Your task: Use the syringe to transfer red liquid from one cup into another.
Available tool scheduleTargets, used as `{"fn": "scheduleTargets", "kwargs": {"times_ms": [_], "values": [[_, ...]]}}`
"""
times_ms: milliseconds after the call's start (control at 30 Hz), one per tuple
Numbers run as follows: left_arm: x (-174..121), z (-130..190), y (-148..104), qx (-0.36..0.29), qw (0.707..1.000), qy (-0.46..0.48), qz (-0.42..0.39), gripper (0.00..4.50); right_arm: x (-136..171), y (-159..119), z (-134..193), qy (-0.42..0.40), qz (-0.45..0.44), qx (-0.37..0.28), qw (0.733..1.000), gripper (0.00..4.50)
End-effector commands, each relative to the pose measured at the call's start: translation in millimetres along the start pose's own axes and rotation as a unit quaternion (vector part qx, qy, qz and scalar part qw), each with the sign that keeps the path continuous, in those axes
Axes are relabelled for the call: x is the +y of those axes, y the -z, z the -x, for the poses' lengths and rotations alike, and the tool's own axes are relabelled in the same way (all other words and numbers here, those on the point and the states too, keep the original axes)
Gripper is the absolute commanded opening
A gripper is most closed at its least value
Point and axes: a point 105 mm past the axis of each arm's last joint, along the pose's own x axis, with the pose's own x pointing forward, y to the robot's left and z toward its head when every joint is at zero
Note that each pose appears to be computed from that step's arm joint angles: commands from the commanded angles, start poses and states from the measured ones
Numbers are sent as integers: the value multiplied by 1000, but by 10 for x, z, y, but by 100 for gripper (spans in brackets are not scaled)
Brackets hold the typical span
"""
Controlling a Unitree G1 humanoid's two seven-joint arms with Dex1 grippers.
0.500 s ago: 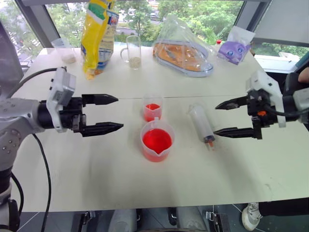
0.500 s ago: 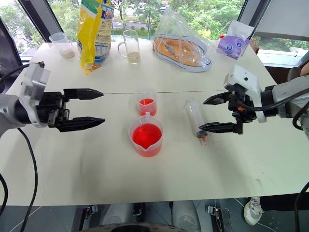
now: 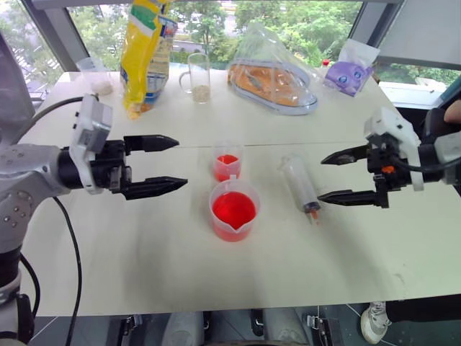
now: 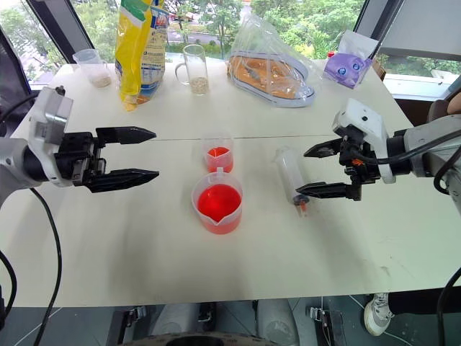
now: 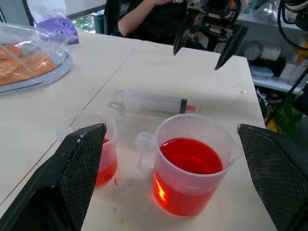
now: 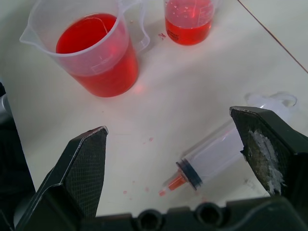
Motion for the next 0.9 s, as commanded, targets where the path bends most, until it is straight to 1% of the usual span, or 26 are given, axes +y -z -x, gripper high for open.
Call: {"fn": "scheduleTargets", "kwargs": {"times_ms": [33,167,300,433,567,667,833,900], "values": [[-21,11,-90,-4,1000,1,-21,450,-31,-104,50,18,10,-8,1000,443],[-18,-1,-95,-8,1000,1,-20,450,-117,-31,20,40,-17,11,999,443],[-27,-20,-62,-8,1000,3,-18,450,-207,41,-77,67,-74,38,994,443],[-18,-53,-47,-12,1000,6,-17,450,-373,78,-194,110,-131,60,983,443],[-11,-87,-38,-15,1000,10,-19,450,-572,152,-331,158,-207,83,962,443],[-21,-106,-19,-17,1000,10,-21,450,-692,336,-490,188,-286,115,933,443],[-44,-95,-1,-18,1000,4,-23,450,-692,519,-727,190,-362,146,901,443],[-51,-88,2,-18,1000,1,-23,450,-681,574,-796,190,-376,157,893,443]]}}
